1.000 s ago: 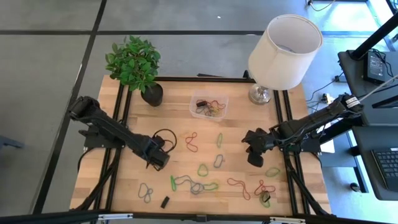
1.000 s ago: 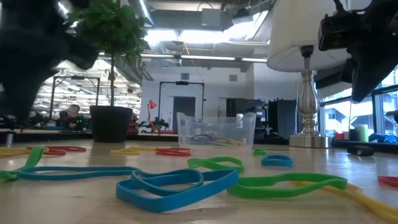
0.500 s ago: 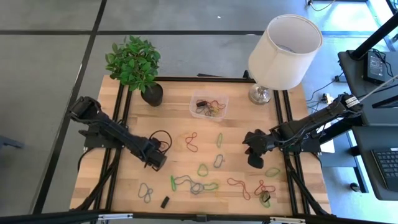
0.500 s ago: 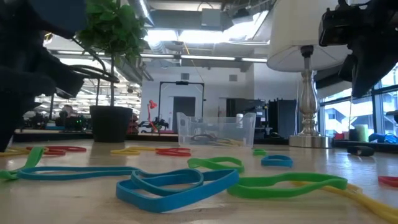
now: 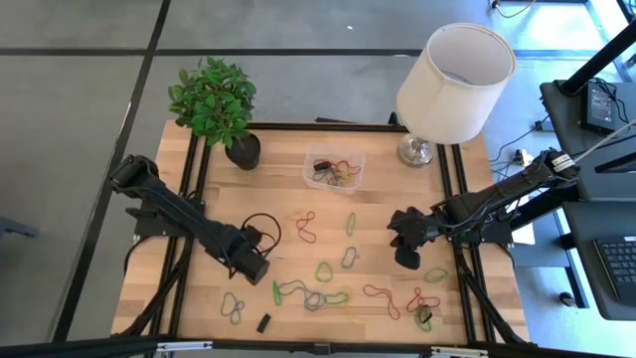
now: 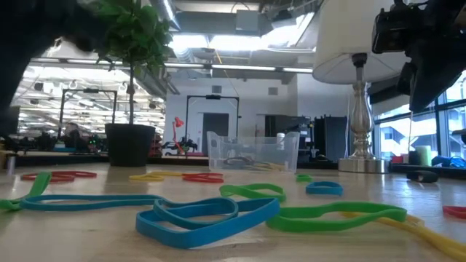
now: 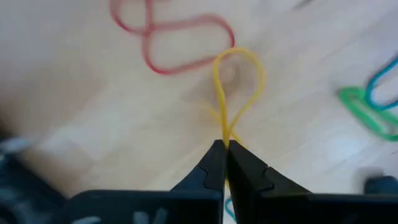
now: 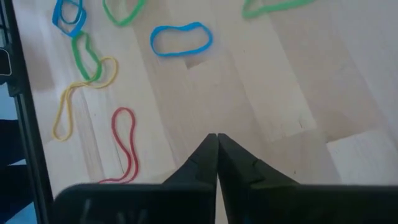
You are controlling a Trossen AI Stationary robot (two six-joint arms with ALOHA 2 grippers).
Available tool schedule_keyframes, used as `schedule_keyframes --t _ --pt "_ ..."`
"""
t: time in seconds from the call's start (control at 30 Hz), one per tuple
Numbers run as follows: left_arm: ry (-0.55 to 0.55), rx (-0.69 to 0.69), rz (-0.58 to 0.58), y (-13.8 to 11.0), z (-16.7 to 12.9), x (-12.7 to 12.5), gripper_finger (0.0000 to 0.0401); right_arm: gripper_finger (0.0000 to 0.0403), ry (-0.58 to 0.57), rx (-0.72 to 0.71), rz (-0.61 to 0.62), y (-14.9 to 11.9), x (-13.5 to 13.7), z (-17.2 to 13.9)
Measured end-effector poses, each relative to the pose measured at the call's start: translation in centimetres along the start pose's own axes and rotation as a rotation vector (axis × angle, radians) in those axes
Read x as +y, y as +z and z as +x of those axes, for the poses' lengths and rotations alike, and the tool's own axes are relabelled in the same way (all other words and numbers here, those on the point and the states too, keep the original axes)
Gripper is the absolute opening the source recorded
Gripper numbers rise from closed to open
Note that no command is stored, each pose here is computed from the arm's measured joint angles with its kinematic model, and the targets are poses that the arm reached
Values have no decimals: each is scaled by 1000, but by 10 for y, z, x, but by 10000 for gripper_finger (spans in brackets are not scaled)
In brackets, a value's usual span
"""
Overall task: Pick and place rubber bands into bin
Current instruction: Put the yellow rubber band into the transparent bin
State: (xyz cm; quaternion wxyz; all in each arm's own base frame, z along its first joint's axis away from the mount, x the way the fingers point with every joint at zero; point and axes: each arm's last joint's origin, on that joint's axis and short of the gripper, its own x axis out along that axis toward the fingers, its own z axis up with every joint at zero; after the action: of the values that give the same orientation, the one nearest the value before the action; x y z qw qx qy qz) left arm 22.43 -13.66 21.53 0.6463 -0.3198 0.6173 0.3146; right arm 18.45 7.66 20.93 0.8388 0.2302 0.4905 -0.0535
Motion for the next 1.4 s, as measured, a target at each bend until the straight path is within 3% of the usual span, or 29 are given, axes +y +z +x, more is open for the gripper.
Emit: schedule_keyframes --t 0.2,0.37,0.6,0.8,1.13,1.27,1.4 --pt "5 -198 64 10 -48 -8 3 13 1 -1 0 0 0 0" --pt "-40 -321 138 35 -69 -14 3 13 -2 -32 -16 2 1 0" --pt "-100 -443 300 108 -78 -11 3 13 17 -66 -13 5 3 0" --pt "-212 -617 456 182 -82 -6 3 13 41 -89 66 7 5 0" --pt "-118 -642 729 297 -61 -2 3 13 -42 -206 177 11 3 1" --pt "-87 -604 778 331 -37 4 3 13 -65 -241 239 12 2 1" --pt "-67 -533 796 351 -10 16 11 13 -62 -242 287 12 2 1"
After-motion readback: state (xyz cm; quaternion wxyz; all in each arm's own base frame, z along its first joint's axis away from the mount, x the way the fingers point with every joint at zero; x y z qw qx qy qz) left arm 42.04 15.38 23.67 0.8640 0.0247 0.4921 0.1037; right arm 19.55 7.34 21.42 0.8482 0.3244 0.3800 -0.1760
